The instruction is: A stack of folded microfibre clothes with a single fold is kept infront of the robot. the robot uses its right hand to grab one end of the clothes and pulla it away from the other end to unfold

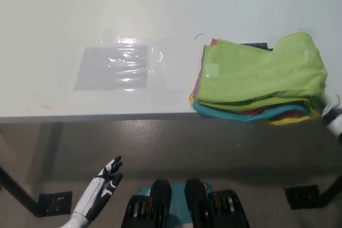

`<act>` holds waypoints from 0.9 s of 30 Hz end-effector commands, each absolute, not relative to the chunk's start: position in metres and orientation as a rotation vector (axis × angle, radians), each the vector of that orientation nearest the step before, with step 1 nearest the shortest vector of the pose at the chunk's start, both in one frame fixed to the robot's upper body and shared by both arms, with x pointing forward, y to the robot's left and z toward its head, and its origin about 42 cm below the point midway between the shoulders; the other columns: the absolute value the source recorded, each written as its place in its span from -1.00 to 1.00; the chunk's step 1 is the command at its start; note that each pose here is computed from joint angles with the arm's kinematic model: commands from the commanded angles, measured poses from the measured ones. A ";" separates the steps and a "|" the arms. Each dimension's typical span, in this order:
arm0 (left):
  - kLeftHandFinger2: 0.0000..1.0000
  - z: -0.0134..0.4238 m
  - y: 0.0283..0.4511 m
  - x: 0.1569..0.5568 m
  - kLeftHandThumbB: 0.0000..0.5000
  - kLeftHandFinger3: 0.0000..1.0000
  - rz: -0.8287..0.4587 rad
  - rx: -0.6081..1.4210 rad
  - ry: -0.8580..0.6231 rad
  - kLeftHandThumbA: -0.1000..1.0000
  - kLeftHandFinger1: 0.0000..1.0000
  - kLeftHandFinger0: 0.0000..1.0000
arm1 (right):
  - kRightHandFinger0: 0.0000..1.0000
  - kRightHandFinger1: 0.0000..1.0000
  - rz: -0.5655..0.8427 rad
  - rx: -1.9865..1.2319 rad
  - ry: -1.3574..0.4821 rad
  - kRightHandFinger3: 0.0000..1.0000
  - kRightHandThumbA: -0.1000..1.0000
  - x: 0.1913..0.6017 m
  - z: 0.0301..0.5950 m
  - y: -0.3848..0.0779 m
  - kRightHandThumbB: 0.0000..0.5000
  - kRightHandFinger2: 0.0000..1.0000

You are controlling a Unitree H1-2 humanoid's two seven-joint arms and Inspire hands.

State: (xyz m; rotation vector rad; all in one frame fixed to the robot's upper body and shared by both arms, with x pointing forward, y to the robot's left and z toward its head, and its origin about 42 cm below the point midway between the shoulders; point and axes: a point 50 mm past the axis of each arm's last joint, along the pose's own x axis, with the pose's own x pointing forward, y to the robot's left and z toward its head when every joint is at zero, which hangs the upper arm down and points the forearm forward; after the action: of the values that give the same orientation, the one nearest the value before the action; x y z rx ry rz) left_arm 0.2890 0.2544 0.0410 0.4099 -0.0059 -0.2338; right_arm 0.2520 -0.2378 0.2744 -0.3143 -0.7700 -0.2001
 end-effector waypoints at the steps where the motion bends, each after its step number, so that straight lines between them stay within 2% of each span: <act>1: 1.00 0.054 0.261 0.300 1.00 1.00 -0.232 0.417 -0.095 1.00 1.00 1.00 | 1.00 1.00 0.077 -0.301 -0.944 1.00 1.00 0.196 0.230 -0.183 0.39 1.00; 3: 1.00 0.054 0.261 0.300 1.00 1.00 -0.230 0.405 -0.106 1.00 1.00 1.00 | 1.00 1.00 0.076 -0.341 -0.822 1.00 1.00 0.194 0.199 -0.183 0.66 1.00; 4: 1.00 0.056 0.258 0.304 1.00 1.00 -0.243 0.400 -0.118 1.00 1.00 1.00 | 1.00 1.00 0.059 -0.372 -0.770 1.00 1.00 0.190 0.186 -0.184 0.68 1.00; 8: 1.00 0.054 0.255 0.304 1.00 1.00 -0.247 0.384 -0.118 1.00 1.00 1.00 | 1.00 1.00 0.097 -0.325 -0.611 1.00 1.00 0.199 0.147 -0.182 0.60 1.00; 9: 1.00 0.053 0.255 0.303 1.00 1.00 -0.247 0.378 -0.111 1.00 1.00 1.00 | 1.00 1.00 0.125 -0.289 -0.547 1.00 1.00 0.205 0.133 -0.183 0.67 1.00; 11: 1.00 0.052 0.255 0.303 1.00 1.00 -0.248 0.380 -0.116 1.00 1.00 1.00 | 1.00 1.00 0.145 -0.312 -0.494 1.00 1.00 0.214 0.116 -0.183 0.47 1.00; 13: 1.00 0.053 0.256 0.304 1.00 1.00 -0.250 0.389 -0.117 1.00 1.00 1.00 | 1.00 1.00 0.144 -0.339 -0.464 1.00 1.00 0.220 0.104 -0.184 0.42 1.00; 20: 1.00 0.051 0.252 0.304 1.00 1.00 -0.257 0.387 -0.110 1.00 1.00 1.00 | 1.00 1.00 0.120 -0.331 -0.284 1.00 1.00 0.241 0.057 -0.193 0.63 1.00; 22: 1.00 0.050 0.252 0.300 1.00 1.00 -0.258 0.386 -0.105 1.00 1.00 1.00 | 1.00 1.00 0.124 -0.324 -0.262 1.00 1.00 0.238 0.053 -0.194 0.63 1.00; 24: 1.00 0.048 0.251 0.297 1.00 1.00 -0.265 0.389 -0.098 1.00 1.00 1.00 | 1.00 1.00 0.124 -0.323 -0.247 1.00 1.00 0.234 0.050 -0.197 0.55 1.00; 27: 1.00 0.046 0.249 0.293 1.00 1.00 -0.273 0.385 -0.098 1.00 1.00 1.00 | 1.00 1.00 0.124 -0.312 -0.235 1.00 1.00 0.229 0.049 -0.200 0.56 1.00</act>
State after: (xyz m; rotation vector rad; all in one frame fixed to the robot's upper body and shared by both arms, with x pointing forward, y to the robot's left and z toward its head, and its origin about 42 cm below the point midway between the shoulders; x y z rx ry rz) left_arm 0.2939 0.2527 0.0372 0.3911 -0.0238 -0.2502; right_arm 0.2333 -0.1947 0.0432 -0.3713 -0.1729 0.1403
